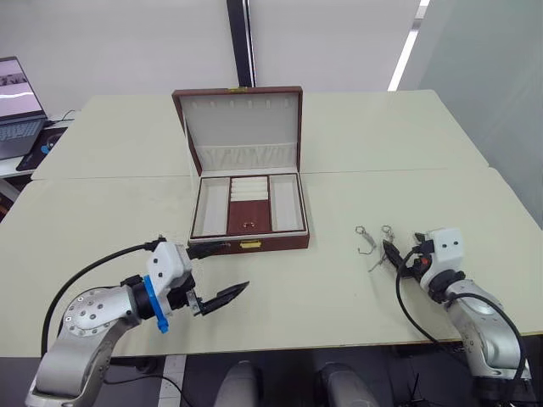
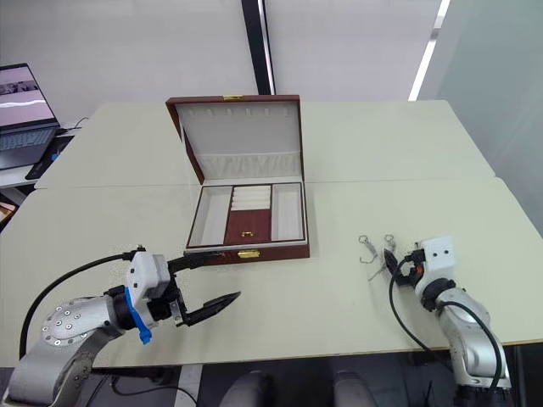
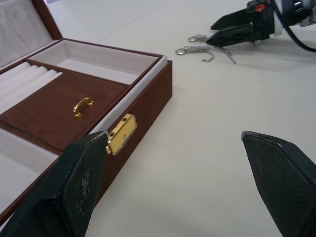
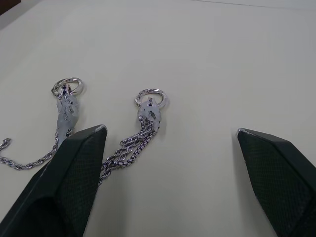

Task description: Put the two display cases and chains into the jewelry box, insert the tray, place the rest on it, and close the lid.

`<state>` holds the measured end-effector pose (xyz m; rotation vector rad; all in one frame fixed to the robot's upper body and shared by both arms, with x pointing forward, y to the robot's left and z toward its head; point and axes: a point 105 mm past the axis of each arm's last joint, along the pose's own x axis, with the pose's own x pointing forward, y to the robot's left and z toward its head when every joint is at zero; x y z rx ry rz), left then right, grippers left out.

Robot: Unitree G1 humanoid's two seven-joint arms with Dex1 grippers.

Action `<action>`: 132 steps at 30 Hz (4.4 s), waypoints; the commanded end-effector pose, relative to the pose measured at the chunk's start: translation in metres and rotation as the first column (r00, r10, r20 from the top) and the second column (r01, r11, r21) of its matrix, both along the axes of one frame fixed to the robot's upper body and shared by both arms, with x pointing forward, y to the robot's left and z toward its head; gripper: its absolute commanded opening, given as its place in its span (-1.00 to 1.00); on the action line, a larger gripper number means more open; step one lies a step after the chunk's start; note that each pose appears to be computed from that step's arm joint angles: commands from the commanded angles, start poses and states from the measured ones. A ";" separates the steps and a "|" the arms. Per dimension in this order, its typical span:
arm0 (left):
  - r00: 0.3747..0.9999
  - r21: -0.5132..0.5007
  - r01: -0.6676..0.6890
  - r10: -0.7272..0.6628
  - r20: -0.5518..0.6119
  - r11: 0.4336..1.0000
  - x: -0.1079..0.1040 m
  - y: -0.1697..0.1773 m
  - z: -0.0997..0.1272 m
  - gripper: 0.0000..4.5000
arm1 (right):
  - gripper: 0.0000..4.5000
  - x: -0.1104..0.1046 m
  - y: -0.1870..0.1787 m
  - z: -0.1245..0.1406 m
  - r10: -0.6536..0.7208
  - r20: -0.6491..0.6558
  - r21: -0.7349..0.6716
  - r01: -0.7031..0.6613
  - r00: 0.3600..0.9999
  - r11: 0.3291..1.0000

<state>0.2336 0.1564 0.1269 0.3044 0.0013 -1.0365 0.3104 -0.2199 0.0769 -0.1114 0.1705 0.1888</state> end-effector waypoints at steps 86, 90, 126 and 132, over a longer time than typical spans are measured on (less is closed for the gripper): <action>0.671 -0.287 -0.709 0.741 0.004 0.644 -0.052 0.039 -0.020 1.00 | -0.95 0.028 0.304 0.153 0.823 0.308 0.173 -0.879 0.477 0.445; 0.651 -0.297 -0.725 0.759 -0.001 0.621 -0.054 0.042 -0.020 1.00 | -0.95 0.028 0.315 0.150 0.827 0.306 0.177 -0.882 0.471 0.437; 0.639 -0.310 -0.734 0.770 -0.011 0.605 -0.050 0.035 -0.017 1.00 | -0.95 0.021 0.350 0.127 0.862 0.237 0.164 -0.893 0.449 0.420; 0.640 -0.310 -0.733 0.768 -0.013 0.605 -0.050 0.035 -0.017 1.00 | -0.41 0.022 0.349 0.127 0.859 0.235 0.174 -0.889 0.455 0.424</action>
